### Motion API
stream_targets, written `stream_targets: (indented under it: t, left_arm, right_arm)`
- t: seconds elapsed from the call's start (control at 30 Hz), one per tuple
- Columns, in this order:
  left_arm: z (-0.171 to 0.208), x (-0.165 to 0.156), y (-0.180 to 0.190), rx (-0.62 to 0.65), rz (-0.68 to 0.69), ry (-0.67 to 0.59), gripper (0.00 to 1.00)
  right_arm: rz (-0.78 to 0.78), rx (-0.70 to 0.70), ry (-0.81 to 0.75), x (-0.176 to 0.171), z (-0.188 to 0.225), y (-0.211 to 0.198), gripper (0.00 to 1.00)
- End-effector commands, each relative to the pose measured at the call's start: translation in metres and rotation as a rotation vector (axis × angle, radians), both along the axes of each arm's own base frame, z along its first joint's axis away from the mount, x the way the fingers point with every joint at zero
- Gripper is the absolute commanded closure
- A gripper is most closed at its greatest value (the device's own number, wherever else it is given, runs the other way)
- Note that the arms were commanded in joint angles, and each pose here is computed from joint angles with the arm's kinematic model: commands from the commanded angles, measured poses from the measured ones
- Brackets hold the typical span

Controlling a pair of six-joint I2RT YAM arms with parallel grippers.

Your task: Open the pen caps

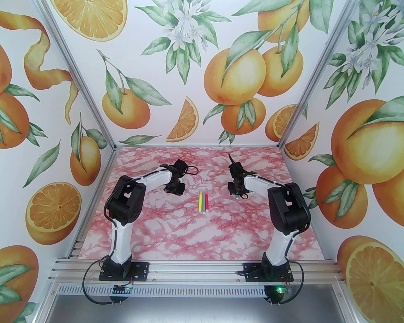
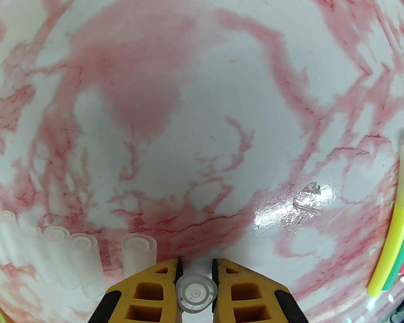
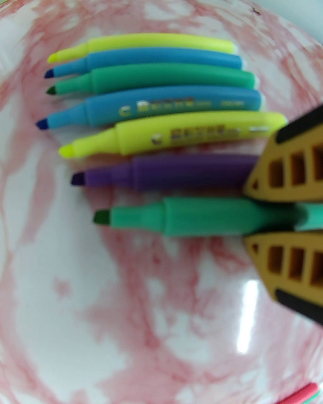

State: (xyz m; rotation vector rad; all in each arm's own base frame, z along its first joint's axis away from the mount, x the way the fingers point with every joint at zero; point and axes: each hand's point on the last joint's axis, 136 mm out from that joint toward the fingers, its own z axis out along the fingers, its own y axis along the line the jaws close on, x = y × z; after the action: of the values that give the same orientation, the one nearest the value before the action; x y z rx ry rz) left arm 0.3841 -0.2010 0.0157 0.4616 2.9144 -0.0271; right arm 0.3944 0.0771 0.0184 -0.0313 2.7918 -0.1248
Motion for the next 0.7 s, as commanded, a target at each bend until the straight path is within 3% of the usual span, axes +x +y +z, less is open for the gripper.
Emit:
stream_targets:
  t: [0.0, 0.23, 0.37, 0.67]
  left_arm:
    - [-0.0053, 0.0038, 0.0058, 0.039, 0.003, 0.004, 0.85]
    - [-0.0058, 0.0037, 0.0080, 0.041, 0.005, 0.008, 0.80]
    - [-0.0044, 0.0060, 0.0132, 0.067, 0.010, -0.005, 0.74]
    - [-0.0002, 0.0064, 0.0147, 0.073, 0.005, -0.013, 0.70]
  right_arm:
    - [-0.009, -0.042, 0.023, 0.0004, -0.0022, -0.0104, 1.00]
    - [-0.015, -0.059, 0.028, 0.0001, -0.0036, -0.0136, 0.98]
    - [-0.016, -0.073, 0.028, 0.0002, -0.0035, -0.0167, 0.90]
    - [-0.014, -0.075, 0.032, 0.0002, -0.0043, -0.0166, 0.87]
